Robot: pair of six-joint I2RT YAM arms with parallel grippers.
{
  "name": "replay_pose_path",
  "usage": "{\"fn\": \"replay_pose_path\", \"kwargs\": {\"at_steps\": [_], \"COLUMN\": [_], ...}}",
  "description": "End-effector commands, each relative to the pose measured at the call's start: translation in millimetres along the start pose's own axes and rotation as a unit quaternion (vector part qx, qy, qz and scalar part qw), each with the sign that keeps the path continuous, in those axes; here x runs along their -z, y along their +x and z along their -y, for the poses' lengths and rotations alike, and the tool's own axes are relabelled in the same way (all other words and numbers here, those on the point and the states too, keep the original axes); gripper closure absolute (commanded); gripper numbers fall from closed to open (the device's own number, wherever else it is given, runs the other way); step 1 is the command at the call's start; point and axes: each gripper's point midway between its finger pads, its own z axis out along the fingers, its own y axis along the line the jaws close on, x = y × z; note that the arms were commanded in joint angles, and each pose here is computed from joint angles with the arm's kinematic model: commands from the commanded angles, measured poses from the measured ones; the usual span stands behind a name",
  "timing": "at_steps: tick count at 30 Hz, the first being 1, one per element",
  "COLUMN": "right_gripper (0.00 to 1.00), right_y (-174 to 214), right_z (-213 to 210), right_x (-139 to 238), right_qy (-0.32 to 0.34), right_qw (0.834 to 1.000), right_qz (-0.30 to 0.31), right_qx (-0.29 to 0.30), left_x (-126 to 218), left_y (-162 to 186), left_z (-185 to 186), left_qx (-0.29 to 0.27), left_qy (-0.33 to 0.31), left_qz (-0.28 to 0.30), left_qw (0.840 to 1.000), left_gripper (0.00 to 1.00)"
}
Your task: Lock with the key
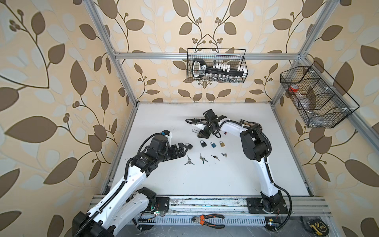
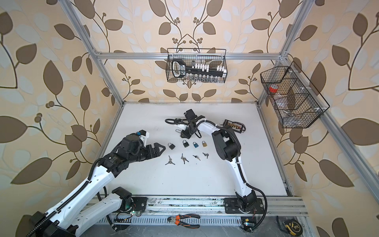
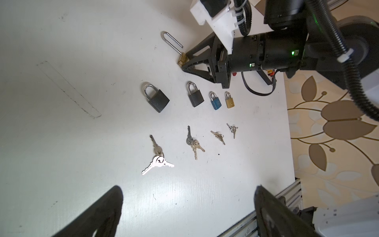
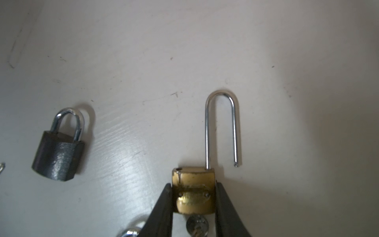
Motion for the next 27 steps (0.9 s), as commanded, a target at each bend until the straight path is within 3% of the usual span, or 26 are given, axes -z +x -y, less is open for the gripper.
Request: {"fn": "replay_pose_path", "kwargs": {"at_steps": [1, 5, 14, 21, 27], "right_gripper": [0.90, 1.00, 1.00, 1.00, 1.00], "right_y": [-3, -28, -42, -42, -36], "right_z": [4, 9, -36, -107, -168], "right_x": [21, 69, 170, 242, 266], "right_qy": [0.018, 0.048, 0.047, -0.019, -0.083], "right_qw": [0.999, 0.993, 0.957, 0.932, 0.931], "right_qz": [0.012, 0.094, 0.261, 0.345, 0.351], "right_qx": [-0.029, -0.061, -0.121, -0.109, -0.060], "left_x": [18, 32, 67, 94, 97], "left_y": [-21, -34, -59, -67, -76], "left_z": [11, 15, 36, 94, 138], "left_qx": [-0.010, -0.017, -0.042, -0.098, -0.120], "left_qy": [0.004, 0.003, 0.047, 0.179, 0.266], "left_qz": [0.042, 0.071, 0.154, 0.176, 0.145], "left_qw": [0.999, 0.997, 0.986, 0.963, 0.945], "left_gripper": [0.01, 0.01, 0.01, 0.01, 0.01]}}
